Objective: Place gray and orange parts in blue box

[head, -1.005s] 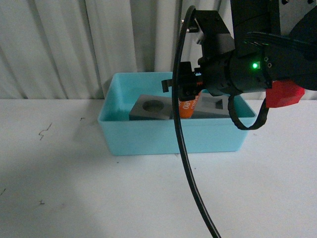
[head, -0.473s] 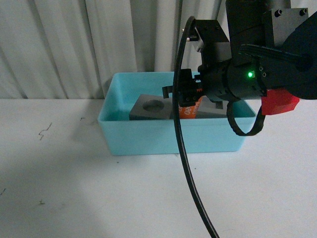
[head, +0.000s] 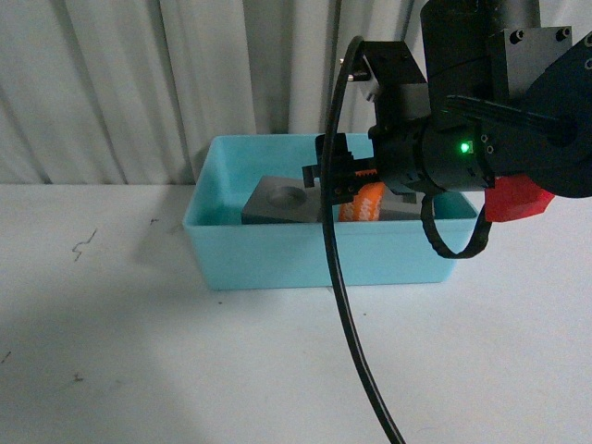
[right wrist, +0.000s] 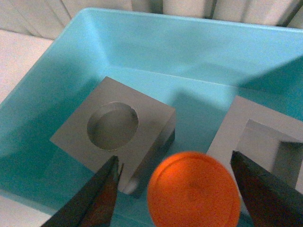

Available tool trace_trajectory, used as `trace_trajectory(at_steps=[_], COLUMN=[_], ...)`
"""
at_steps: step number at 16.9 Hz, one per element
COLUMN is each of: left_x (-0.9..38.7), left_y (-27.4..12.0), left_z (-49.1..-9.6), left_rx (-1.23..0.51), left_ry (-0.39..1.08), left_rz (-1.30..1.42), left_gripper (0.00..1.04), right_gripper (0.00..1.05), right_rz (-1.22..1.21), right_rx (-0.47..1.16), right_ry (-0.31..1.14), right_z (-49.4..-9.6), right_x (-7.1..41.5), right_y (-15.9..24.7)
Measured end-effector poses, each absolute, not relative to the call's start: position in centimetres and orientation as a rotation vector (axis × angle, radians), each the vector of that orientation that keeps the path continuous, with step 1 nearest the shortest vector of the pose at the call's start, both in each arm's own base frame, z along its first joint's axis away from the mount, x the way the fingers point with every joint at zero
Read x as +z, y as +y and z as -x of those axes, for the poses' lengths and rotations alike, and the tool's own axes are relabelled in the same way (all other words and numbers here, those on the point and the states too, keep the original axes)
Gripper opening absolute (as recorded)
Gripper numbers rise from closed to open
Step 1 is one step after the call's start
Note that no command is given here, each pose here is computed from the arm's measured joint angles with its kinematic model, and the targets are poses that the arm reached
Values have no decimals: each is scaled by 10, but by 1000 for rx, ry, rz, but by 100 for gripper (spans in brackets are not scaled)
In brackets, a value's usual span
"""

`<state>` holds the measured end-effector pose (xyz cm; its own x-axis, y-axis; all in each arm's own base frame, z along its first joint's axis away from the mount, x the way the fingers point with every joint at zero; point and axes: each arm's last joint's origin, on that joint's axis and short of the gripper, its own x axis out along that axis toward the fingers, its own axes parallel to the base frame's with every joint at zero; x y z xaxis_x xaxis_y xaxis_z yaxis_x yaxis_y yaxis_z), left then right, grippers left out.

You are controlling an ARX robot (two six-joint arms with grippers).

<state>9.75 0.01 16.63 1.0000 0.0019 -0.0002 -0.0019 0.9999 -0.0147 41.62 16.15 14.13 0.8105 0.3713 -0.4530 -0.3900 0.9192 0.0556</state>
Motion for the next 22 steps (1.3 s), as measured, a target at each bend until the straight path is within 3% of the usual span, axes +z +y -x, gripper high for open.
trace_trajectory(at_steps=[3,5,7,10,14,17,20,21,22], left_x=[166,166,166,166,166,166,166,166,166], left_y=[0,0,0,0,0,0,0,0,0], left_z=[-97,-97,-97,-97,-97,-97,-97,-97,-97], left_rx=[2,2,2,2,2,2,1,2,0], left_ry=[1,0,0,1,0,0,0,0,0], left_rz=[15,15,15,15,15,15,15,15,15], left_gripper=[98,98,98,98,98,98,98,98,98], right_gripper=[100,97,98,98,98,98,98,97,87], right_rz=[27,9,-6,17,-65,-155,-166,-168,-197], right_rx=[387,343,307,198,136,162,84,79,51], right_ry=[405,282,177,366,422,479,455,424,209], right_z=[-401,-368,-307,-200,-101,-98,-98,-98,-99], right_x=[156,198,245,217,204,197,199,200,199], right_y=[151,123,82,38,41,58,51,51,49])
